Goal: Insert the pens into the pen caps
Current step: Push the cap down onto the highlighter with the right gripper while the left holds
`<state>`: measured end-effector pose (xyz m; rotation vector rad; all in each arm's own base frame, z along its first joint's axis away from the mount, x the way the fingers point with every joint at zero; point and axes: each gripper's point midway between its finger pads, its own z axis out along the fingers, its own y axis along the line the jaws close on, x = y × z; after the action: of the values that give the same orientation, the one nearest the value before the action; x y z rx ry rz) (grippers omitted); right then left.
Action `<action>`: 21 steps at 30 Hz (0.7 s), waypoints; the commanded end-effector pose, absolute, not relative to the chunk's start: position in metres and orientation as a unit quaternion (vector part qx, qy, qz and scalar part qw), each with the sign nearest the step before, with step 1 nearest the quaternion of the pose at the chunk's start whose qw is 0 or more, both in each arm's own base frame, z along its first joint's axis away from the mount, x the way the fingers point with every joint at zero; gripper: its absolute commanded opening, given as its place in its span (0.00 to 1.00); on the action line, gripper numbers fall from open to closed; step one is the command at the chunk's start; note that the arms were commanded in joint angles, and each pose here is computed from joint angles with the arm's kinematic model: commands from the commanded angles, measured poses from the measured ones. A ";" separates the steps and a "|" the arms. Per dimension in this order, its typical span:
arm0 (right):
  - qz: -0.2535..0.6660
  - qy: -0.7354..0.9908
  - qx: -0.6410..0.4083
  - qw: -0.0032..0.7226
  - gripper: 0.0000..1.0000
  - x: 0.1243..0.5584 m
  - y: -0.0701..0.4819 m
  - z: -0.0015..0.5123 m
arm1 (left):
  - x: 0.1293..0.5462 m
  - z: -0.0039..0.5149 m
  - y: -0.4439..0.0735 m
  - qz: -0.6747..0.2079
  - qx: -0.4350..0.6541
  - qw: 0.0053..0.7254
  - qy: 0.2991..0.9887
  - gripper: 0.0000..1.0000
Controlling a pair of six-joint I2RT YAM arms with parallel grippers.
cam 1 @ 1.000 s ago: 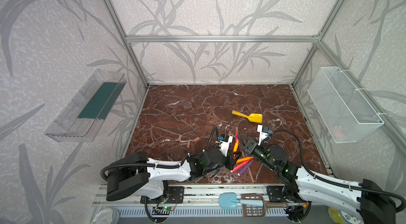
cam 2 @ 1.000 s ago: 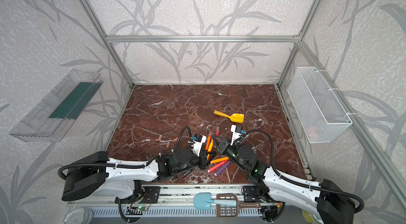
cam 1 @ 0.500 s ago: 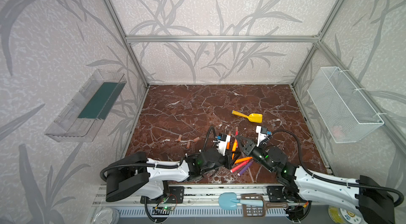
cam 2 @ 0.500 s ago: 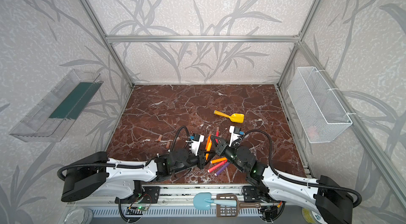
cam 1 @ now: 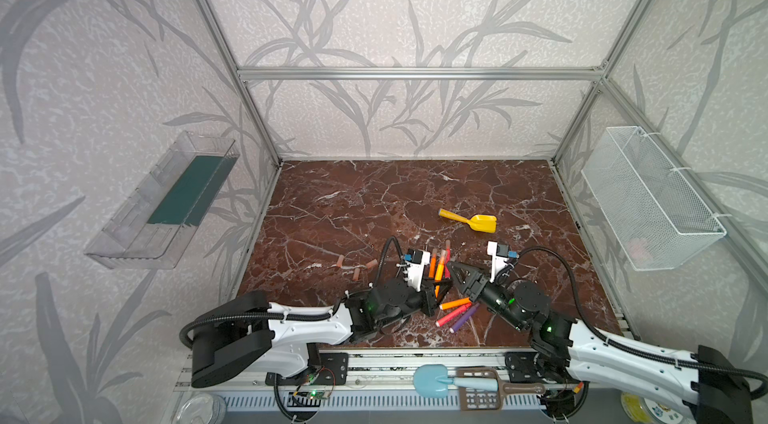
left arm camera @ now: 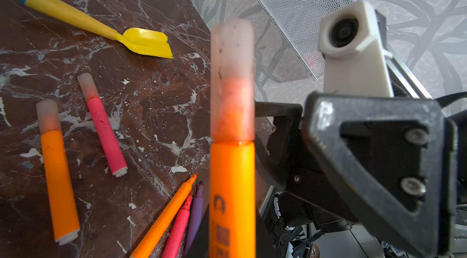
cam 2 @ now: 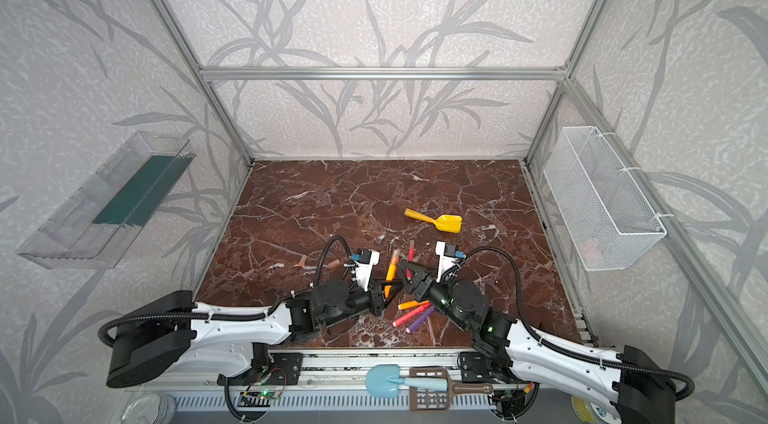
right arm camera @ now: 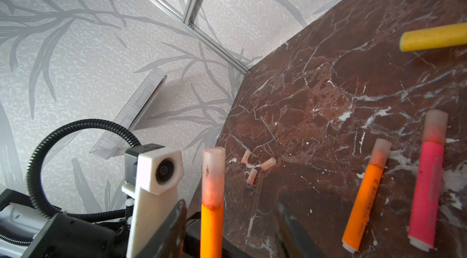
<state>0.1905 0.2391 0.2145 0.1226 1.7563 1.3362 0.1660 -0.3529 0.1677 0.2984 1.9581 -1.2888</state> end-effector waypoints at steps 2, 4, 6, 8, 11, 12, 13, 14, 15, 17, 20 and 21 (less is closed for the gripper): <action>0.533 0.697 0.038 0.478 0.62 0.190 0.230 0.228 | 0.165 0.156 -0.351 -0.487 0.134 0.383 0.773 0.00; 0.535 0.691 0.036 0.485 0.63 0.190 0.227 0.233 | 0.160 0.153 -0.356 -0.485 0.157 0.379 0.772 0.00; 0.532 0.692 0.038 0.487 0.64 0.192 0.225 0.234 | 0.153 0.152 -0.364 -0.482 0.183 0.375 0.771 0.00; 0.531 0.693 0.039 0.485 0.63 0.196 0.225 0.234 | 0.148 0.149 -0.369 -0.472 0.202 0.374 0.773 0.00; 0.534 0.697 0.045 0.476 0.63 0.203 0.226 0.231 | 0.142 0.147 -0.375 -0.467 0.217 0.375 0.771 0.00; 0.536 0.697 0.046 0.474 0.63 0.204 0.226 0.231 | 0.140 0.146 -0.377 -0.467 0.220 0.374 0.771 0.00; 0.537 0.698 0.046 0.470 0.62 0.206 0.227 0.230 | 0.139 0.146 -0.379 -0.466 0.223 0.373 0.770 0.00; 0.538 0.699 0.047 0.469 0.62 0.208 0.229 0.230 | 0.137 0.146 -0.382 -0.467 0.227 0.373 0.769 0.00; 0.538 0.701 0.045 0.467 0.61 0.209 0.230 0.229 | 0.136 0.146 -0.384 -0.467 0.232 0.373 0.768 0.00; 0.536 0.704 0.044 0.463 0.61 0.210 0.233 0.227 | 0.133 0.147 -0.387 -0.468 0.238 0.374 0.765 0.00; 0.536 0.706 0.042 0.461 0.59 0.211 0.236 0.226 | 0.132 0.145 -0.389 -0.464 0.240 0.373 0.766 0.00; 0.536 0.706 0.041 0.461 0.57 0.211 0.236 0.227 | 0.133 0.144 -0.389 -0.463 0.240 0.373 0.768 0.00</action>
<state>0.2101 0.2311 0.1965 0.1141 1.8154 1.2553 0.1308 -0.3826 0.1366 0.5996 1.9945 -1.1952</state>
